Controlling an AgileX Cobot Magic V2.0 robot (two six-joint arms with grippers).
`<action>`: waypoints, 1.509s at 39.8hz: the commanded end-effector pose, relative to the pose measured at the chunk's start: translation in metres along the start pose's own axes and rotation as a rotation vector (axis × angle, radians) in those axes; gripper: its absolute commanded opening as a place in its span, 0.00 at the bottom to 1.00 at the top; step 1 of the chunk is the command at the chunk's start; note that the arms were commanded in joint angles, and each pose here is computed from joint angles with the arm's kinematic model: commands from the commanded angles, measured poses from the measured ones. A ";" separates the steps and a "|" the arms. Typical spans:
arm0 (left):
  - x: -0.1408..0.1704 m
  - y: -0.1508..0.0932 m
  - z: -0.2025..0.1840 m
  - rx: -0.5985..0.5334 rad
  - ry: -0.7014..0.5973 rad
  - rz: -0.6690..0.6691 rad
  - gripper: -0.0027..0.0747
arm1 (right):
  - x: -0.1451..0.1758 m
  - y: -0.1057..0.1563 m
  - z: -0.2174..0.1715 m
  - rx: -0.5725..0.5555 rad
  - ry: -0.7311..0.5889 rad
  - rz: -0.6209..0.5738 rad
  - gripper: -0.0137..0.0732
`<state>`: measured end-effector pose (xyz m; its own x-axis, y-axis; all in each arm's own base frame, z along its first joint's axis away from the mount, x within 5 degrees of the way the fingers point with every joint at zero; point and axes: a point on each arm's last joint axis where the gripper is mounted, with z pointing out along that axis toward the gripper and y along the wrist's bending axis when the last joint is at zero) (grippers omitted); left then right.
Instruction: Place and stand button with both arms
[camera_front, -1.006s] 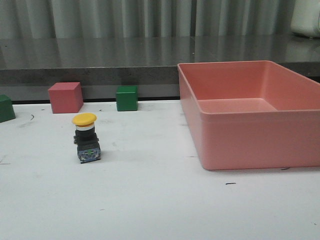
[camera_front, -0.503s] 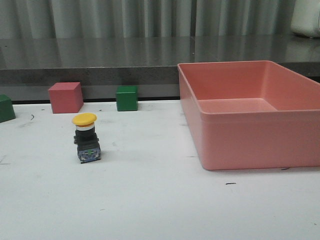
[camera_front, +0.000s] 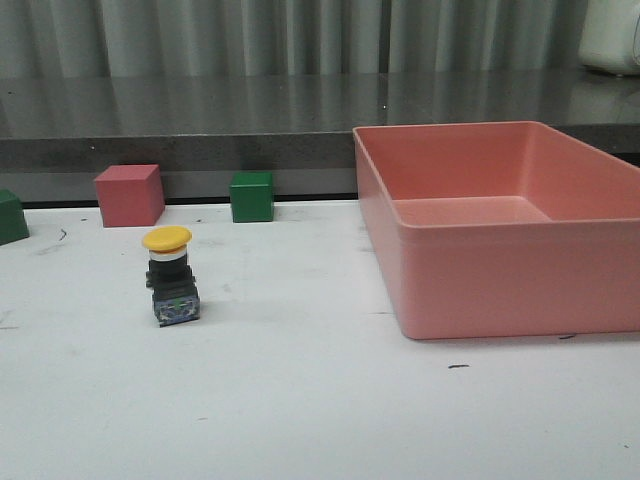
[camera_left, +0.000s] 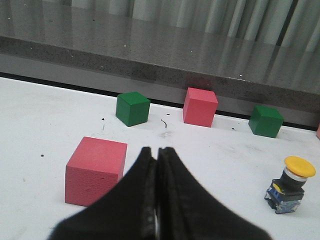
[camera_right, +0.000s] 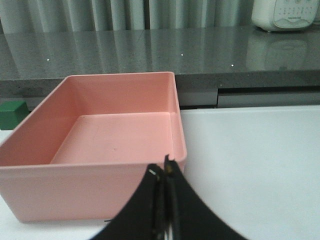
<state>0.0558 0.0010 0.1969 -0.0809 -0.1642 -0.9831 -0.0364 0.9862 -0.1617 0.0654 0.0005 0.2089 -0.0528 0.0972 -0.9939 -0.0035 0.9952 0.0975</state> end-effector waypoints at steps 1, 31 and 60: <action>-0.006 -0.001 -0.002 0.012 -0.108 -0.005 0.01 | -0.001 -0.001 -0.003 0.002 -0.106 0.003 0.08; -0.006 -0.001 -0.002 0.011 -0.106 -0.005 0.01 | 0.014 -0.002 -0.009 0.015 -0.015 0.007 0.08; -0.006 -0.001 -0.002 0.011 -0.106 -0.005 0.01 | 0.014 -0.002 -0.009 0.015 -0.015 0.007 0.08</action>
<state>0.0559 0.0010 0.1971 -0.0786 -0.1641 -0.9833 -0.0362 0.9862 -0.1617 0.0560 -0.0005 0.1868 -0.1287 0.1081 -0.9858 0.0190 0.9941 0.1065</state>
